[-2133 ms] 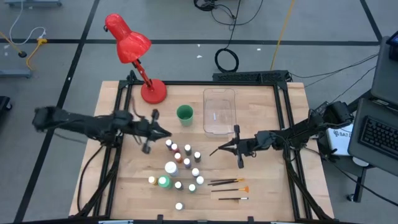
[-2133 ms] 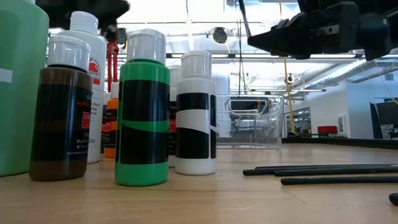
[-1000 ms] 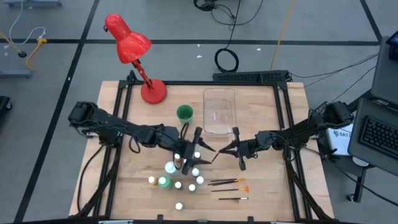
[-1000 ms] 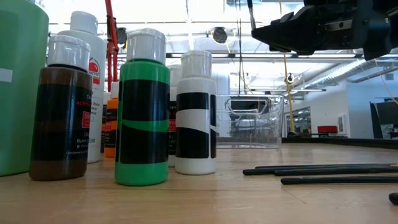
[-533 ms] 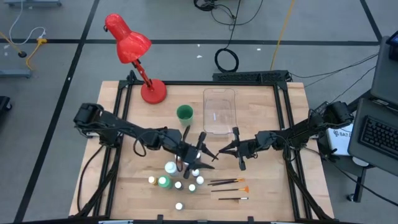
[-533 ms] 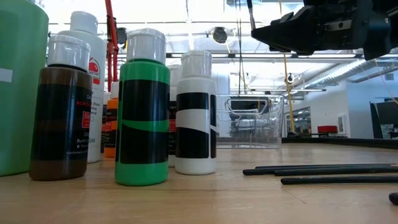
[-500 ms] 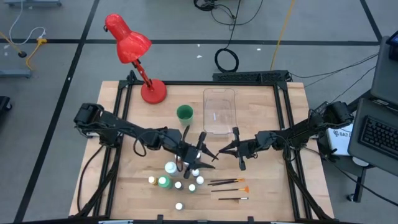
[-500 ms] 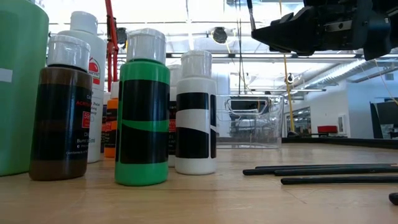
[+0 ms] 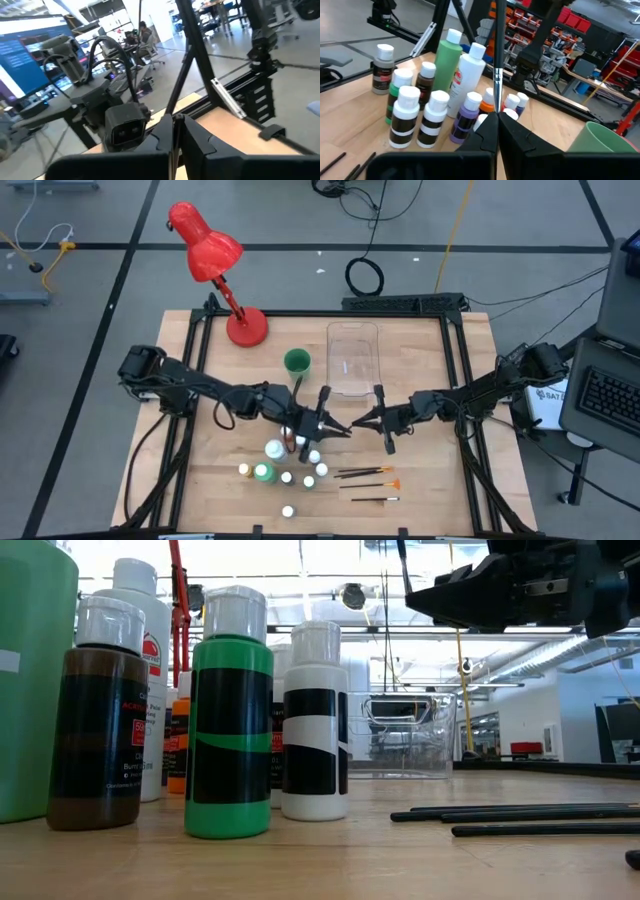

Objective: Pick & Place Paint Supplies
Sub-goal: Put the black paint brush into the green cup

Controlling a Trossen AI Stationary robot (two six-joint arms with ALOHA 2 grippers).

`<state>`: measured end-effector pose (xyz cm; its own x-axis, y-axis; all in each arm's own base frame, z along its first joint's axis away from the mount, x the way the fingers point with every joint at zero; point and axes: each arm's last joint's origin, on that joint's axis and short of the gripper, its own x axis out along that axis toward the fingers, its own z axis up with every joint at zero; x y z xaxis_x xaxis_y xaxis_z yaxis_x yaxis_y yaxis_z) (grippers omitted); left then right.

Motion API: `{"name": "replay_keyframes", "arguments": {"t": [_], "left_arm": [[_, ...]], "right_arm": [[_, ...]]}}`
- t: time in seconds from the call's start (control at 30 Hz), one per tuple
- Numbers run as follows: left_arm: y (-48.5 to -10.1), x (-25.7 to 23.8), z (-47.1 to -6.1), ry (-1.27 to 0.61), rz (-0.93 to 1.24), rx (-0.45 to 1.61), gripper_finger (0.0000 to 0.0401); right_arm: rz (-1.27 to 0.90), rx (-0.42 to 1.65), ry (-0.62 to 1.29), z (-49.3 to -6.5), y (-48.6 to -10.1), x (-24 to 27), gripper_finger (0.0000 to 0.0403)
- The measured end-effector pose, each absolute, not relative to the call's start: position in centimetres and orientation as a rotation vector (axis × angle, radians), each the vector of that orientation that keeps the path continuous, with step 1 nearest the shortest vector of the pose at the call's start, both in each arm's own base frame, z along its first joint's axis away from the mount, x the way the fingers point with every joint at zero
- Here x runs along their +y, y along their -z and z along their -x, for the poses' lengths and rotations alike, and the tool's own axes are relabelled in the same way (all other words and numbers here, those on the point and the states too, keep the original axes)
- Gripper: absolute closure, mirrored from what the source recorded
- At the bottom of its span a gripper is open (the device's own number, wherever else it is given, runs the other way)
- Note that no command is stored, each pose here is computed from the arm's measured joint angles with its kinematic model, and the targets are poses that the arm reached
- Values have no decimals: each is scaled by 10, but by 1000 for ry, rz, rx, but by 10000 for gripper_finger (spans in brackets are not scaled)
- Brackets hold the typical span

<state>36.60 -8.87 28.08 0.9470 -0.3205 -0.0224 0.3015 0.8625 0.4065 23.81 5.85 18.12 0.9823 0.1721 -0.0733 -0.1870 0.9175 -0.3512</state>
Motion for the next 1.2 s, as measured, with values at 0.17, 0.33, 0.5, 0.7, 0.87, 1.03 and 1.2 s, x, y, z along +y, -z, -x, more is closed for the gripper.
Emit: {"name": "replay_keyframes", "arguments": {"t": [0.17,0.33,0.5,0.7,0.87,1.03,1.2], "left_arm": [[-298,-88,-352,196,-459,-7,396],[-333,-82,-320,-12,-468,27,398],[-350,-66,-293,-213,-423,117,398],[-331,-31,-283,-361,-335,199,399],[-298,5,-272,-417,-223,147,400],[-269,34,-257,-459,-121,114,400],[-252,49,-252,-465,-55,144,400]], "right_arm": [[361,43,-177,-238,-182,58,396],[339,76,-191,-238,-178,59,383],[314,111,-192,-237,-175,58,372],[293,104,-191,-237,-176,58,367],[290,106,-191,-237,-176,58,367],[290,108,-191,-237,-176,58,367],[291,106,-190,-237,-176,58,367]]}}
